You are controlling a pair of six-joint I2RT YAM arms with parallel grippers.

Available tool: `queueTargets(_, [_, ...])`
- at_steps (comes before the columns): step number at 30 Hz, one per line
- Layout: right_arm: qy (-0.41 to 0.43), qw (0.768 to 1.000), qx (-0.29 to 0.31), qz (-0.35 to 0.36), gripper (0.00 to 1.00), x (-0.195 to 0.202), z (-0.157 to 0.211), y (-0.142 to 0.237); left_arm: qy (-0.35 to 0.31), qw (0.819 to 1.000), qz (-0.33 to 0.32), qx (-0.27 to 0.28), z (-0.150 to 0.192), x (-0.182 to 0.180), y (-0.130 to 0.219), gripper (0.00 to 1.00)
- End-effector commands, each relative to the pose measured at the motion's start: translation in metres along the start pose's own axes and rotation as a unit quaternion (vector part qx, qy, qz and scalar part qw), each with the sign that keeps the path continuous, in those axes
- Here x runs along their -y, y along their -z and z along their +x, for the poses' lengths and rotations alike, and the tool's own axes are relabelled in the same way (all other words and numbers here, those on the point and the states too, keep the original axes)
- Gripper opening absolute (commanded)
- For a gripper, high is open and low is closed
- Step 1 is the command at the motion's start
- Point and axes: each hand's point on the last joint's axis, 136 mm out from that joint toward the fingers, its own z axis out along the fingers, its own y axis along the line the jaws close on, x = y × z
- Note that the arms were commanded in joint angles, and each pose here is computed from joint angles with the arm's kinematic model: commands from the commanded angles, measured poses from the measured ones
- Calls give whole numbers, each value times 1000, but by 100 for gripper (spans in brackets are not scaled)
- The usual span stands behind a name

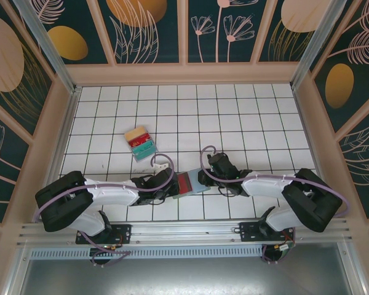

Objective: Take the credit cards out of the card holder

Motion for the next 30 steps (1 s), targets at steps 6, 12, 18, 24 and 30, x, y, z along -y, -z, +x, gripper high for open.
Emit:
queueTargets(6, [24,997,31,-71,32,-37,-18,28,-7,1000,3,-8,5,0,-1,4])
queueTargets(12, [20,989,-21,-146,24,-62,-1,20,-8,1000,4,-11,5,1,-2,3])
queueTargets(18, [10,985,-50,-162,22,-65,10,9,-9,1000,3,-11,5,1,-1,3])
queueTargets(24, [7,985,-62,-164,22,-64,15,2,-9,1000,3,-12,6,0,-2,3])
queueTargets(30, [5,986,-70,-151,21,-59,18,-5,-9,1000,4,-12,6,1,-2,3])
